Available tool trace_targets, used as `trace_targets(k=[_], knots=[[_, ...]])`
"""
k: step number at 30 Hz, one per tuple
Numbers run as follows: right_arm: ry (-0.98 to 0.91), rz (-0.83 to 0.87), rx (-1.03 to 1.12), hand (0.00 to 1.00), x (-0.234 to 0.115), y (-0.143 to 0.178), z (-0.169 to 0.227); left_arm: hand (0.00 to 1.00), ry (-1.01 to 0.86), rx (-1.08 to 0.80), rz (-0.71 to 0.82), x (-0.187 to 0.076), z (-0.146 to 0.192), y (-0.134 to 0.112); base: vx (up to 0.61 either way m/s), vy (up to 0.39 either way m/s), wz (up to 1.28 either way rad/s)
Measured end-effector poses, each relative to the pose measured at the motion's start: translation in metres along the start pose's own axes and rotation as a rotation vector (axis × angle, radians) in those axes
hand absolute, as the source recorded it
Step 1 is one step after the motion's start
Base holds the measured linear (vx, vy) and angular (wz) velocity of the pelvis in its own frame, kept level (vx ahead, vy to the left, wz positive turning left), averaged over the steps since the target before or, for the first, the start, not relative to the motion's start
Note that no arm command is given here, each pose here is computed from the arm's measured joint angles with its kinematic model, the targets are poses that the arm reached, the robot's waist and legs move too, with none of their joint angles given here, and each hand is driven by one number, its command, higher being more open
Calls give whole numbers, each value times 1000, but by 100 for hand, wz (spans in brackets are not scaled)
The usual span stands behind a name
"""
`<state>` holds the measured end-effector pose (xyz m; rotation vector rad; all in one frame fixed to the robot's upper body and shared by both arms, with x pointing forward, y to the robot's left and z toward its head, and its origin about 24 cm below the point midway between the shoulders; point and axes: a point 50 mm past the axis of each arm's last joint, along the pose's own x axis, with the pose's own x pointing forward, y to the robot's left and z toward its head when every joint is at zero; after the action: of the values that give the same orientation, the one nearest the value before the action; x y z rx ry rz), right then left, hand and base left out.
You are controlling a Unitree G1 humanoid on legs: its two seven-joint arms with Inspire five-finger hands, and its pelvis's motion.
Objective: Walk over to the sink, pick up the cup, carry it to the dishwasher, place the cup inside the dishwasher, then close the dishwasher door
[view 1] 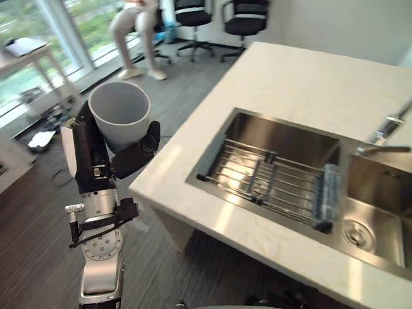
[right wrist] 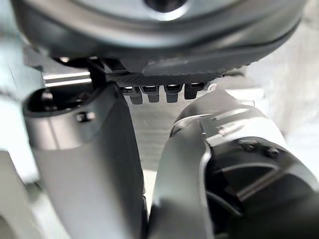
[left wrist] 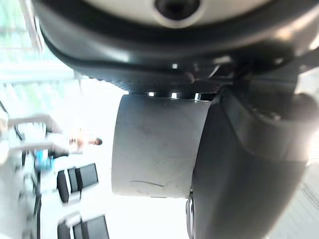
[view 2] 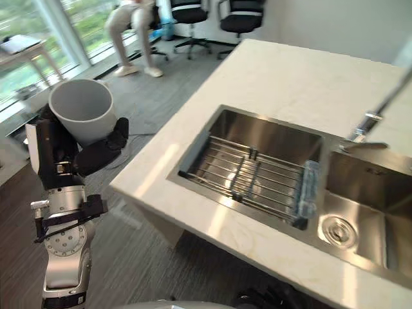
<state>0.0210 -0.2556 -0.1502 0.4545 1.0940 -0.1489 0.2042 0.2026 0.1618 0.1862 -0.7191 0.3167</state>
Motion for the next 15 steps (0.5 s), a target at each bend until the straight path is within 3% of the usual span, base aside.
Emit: trace_targets(k=[3, 8, 12, 15], knots=[[18, -72, 68, 100, 2, -3, -4, 0, -98, -11, 49, 2, 14, 6, -25, 77, 194], [34, -123, 156, 100, -11, -18, -21, 0, -274, -141, 42, 16, 36, -4, -116, 109, 177], [25, -124, 79, 100, -6, -23, 6, 0, -283, -160, -41, 10, 37, -10, -100, 269, 139], [-91, -143, 121, 100, -2, -20, 25, 0, -236, -170, -122, 9, 30, -16, -114, 423, 184]])
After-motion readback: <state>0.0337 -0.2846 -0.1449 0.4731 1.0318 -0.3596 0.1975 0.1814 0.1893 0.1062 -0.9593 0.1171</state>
